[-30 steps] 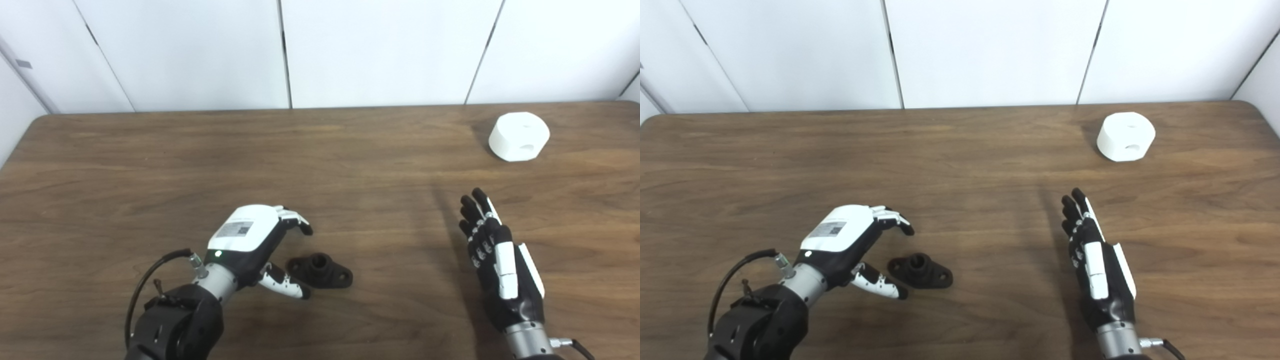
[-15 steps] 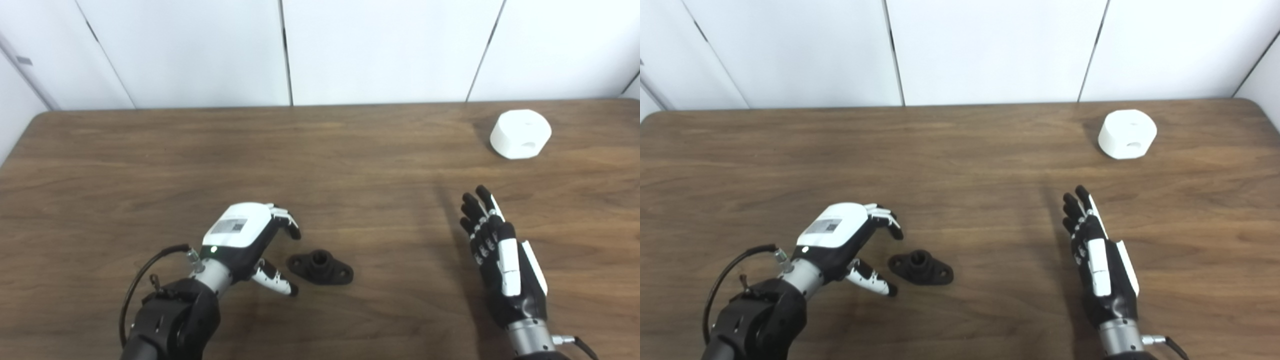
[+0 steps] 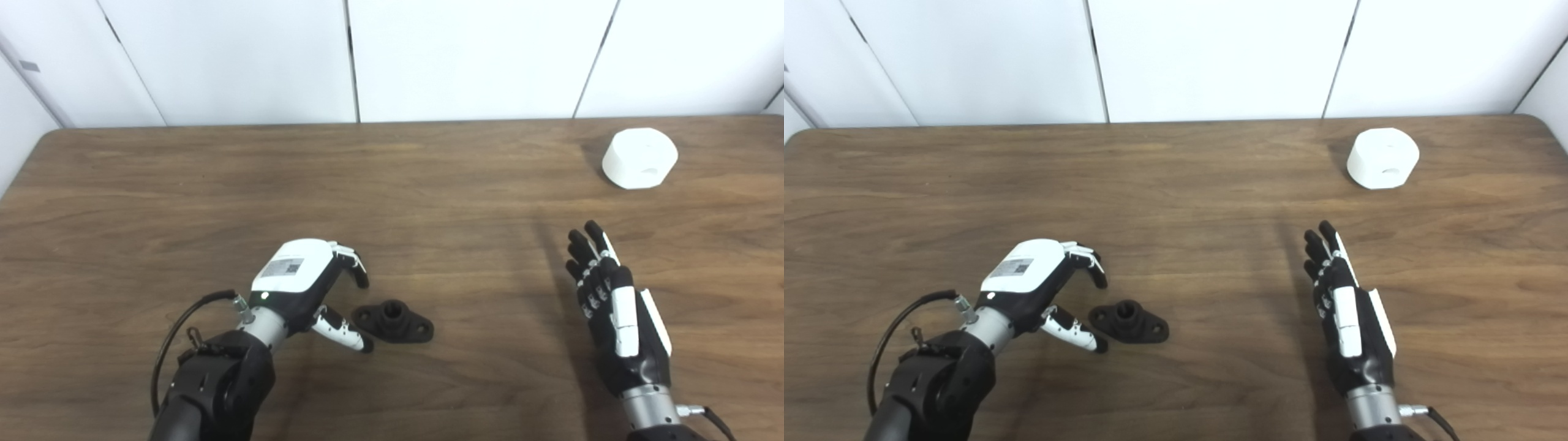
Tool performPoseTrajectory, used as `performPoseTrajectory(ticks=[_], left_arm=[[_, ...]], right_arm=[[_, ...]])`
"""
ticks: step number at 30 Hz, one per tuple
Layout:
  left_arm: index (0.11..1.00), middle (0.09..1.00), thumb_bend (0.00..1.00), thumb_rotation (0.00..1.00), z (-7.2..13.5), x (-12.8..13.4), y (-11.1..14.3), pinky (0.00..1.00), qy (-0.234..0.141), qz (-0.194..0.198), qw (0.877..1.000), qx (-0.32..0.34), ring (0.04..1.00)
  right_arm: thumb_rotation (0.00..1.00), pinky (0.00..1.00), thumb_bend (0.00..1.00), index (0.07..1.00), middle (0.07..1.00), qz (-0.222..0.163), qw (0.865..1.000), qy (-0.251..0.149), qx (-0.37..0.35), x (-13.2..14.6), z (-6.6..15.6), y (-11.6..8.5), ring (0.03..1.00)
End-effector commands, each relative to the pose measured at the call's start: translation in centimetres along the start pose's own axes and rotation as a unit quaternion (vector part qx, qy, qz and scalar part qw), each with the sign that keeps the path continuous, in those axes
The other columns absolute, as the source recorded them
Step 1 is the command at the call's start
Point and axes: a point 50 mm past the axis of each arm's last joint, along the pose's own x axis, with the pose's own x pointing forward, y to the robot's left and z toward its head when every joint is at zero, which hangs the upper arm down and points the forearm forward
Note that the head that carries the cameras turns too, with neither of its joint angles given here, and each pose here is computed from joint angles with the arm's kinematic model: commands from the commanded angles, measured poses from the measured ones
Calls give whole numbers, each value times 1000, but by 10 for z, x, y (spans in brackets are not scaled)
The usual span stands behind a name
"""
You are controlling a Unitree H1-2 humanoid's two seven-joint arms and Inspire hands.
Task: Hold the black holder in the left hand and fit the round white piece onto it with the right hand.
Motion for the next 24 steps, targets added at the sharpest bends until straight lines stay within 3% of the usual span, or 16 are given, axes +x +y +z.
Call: performPoseTrajectory(ticks=[1, 24], left_arm=[[598, 828, 905, 140, 5, 5, 3, 916, -13, 8, 1000, 3, 901], [582, 836, 855, 108, 5, 7, -2, 921, -19, -15, 999, -26, 919]], right_arm=[[963, 991, 608, 986, 952, -8, 999, -30, 30, -3, 10, 14, 978], [966, 955, 606, 985, 946, -13, 999, -29, 25, -1, 12, 15, 973]])
